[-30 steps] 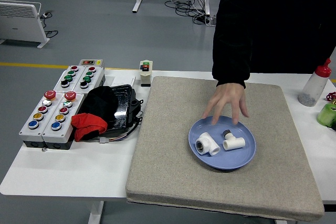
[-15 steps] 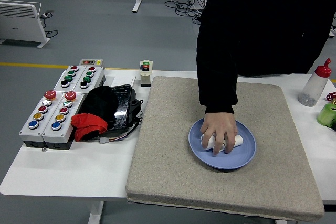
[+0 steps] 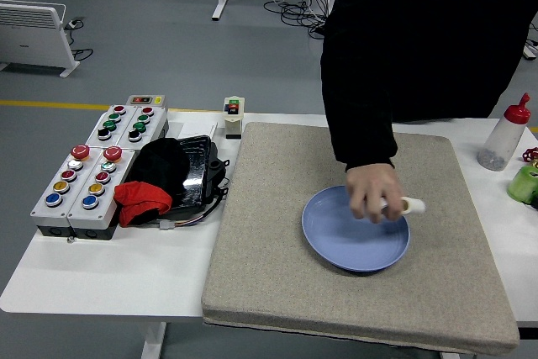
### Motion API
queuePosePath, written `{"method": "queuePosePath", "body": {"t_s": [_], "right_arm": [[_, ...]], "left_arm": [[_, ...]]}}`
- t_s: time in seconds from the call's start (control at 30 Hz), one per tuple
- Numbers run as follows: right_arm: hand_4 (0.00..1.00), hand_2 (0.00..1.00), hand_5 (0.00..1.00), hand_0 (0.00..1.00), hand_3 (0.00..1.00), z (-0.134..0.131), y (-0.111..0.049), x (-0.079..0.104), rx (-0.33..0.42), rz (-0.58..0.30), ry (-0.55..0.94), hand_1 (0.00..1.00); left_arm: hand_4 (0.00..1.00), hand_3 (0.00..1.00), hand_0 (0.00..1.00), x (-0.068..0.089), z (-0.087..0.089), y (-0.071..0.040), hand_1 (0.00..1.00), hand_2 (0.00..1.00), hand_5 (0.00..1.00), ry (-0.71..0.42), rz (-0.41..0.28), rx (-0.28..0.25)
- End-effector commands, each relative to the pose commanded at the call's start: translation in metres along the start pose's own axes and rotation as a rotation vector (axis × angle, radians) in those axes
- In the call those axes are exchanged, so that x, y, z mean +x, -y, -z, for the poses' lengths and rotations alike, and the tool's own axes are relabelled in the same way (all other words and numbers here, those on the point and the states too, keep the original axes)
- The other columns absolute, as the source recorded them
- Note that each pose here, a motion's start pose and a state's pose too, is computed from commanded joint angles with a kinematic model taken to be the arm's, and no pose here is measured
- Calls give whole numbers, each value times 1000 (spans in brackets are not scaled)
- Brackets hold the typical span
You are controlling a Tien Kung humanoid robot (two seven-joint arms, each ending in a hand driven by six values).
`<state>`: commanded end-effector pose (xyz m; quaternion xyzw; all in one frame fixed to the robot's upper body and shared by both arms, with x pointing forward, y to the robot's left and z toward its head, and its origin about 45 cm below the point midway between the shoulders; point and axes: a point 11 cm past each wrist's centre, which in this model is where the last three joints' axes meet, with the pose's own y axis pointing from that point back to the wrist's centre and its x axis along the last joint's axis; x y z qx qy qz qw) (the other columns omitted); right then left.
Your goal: Pick pipe place plate twice
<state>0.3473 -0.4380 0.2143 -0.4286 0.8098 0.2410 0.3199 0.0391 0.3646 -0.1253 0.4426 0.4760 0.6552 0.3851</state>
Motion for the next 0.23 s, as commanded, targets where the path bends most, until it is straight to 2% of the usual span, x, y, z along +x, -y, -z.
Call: {"method": "queuePosePath", "body": {"t_s": [0.23], "right_arm": [[520,840,496,796,820,2,1,0,12,-6,2,755]], "left_arm": [[249,612,692,-1,0,0,655,677,998,-1,1,1]]}}
